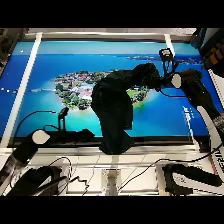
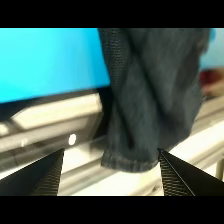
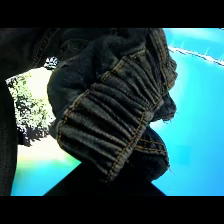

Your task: Fold the clothes and pants, and hang the long-sleeved shirts on hangers.

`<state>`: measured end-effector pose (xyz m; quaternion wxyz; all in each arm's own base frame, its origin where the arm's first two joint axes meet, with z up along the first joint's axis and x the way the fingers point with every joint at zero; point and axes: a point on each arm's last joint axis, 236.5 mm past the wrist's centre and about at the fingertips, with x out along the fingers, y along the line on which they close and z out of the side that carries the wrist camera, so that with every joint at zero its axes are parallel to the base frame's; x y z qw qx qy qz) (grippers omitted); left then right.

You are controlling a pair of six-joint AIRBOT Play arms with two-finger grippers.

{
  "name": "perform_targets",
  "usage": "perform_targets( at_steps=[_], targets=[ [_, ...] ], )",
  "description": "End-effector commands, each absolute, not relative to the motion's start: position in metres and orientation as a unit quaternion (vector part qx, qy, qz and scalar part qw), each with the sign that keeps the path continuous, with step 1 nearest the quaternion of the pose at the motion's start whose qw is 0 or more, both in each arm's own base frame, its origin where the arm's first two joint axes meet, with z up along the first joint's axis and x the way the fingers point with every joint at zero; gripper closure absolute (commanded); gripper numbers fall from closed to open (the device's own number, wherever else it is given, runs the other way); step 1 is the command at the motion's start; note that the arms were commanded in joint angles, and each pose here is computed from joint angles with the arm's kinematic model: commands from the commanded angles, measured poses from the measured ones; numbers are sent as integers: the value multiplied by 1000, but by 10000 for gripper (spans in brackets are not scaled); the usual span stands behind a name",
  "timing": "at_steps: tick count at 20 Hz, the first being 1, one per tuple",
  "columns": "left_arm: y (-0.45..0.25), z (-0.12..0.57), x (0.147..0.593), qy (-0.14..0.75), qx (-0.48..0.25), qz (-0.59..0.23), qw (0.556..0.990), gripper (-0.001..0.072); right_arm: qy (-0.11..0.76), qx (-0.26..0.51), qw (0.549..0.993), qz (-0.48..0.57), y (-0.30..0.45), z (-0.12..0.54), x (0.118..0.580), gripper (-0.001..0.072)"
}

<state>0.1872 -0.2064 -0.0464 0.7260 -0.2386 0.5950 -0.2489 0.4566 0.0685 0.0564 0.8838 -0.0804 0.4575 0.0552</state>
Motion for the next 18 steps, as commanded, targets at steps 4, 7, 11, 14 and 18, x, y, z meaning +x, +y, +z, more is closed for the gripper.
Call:
perform_targets(
  at_steps=[4,7,11,14,18],
  targets=[
    [-254,-79,140,652,-200,-318,659,83,451,-79,887,56,69,61,458,640],
    [-261,-97,130,672,-194,-309,645,82,452,-79,887,56,69,61,458,641],
    [-265,-102,155,650,-219,-285,670,211,446,-78,890,56,69,66,458,640],
    [-267,-104,159,651,-218,-281,670,298,422,-76,902,56,70,90,463,640],
    [-268,-111,158,664,-216,-275,661,359,365,-72,927,54,70,148,475,640]
  ],
)
